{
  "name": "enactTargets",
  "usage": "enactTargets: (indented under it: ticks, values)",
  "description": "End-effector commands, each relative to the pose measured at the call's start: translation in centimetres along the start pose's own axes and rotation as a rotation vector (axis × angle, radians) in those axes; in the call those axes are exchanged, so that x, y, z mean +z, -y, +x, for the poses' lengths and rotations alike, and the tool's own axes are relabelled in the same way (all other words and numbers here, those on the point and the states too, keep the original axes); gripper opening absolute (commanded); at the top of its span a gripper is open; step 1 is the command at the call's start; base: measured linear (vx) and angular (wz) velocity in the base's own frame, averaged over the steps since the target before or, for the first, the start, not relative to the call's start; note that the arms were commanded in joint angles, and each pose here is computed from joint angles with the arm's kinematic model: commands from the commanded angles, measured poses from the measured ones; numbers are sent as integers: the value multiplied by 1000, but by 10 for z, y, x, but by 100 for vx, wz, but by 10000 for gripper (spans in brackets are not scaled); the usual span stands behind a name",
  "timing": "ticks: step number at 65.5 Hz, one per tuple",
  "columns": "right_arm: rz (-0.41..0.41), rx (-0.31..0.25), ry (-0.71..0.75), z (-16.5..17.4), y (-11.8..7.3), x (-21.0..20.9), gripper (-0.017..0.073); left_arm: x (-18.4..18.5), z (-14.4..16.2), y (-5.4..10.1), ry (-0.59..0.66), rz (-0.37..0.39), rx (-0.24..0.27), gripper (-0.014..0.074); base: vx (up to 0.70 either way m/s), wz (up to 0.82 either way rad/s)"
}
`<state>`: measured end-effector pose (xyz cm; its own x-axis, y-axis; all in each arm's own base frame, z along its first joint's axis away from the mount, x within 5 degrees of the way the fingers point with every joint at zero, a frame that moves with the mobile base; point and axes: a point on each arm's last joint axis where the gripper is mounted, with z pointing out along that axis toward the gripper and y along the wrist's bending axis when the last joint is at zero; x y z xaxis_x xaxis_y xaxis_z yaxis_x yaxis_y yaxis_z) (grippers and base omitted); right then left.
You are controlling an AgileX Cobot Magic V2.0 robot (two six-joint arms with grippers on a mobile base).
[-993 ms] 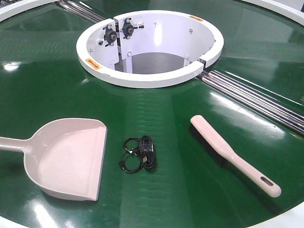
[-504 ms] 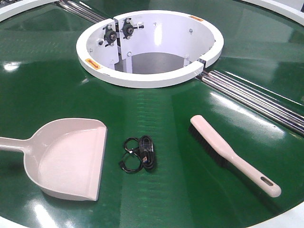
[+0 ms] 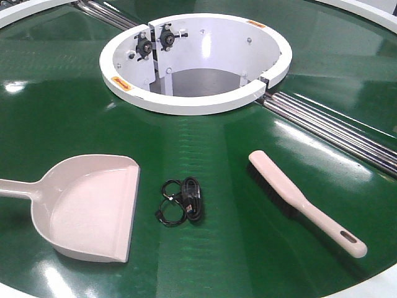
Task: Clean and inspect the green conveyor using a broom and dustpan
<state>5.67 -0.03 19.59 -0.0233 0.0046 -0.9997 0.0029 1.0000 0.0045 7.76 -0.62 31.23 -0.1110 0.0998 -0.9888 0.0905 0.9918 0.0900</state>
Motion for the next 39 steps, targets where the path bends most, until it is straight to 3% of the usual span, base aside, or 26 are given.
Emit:
enactTargets:
  ticks: [1,7,26,39]
  values:
    - [5,-9,82,-6,0,-1,-8,13,-18,-1,-69,15,-39,-6,0,0]
    - [5,-9,82,-6,0,-1,-8,26,-12,1,-153,31,-64,-6,0,0]
    - [5,-9,82,-6,0,-1,-8,46,0,2,-283,40,-65,5,0,0]
    - [5,-9,82,-6,0,-1,-8,49,0,2,-300,42,-57,123,0,0]
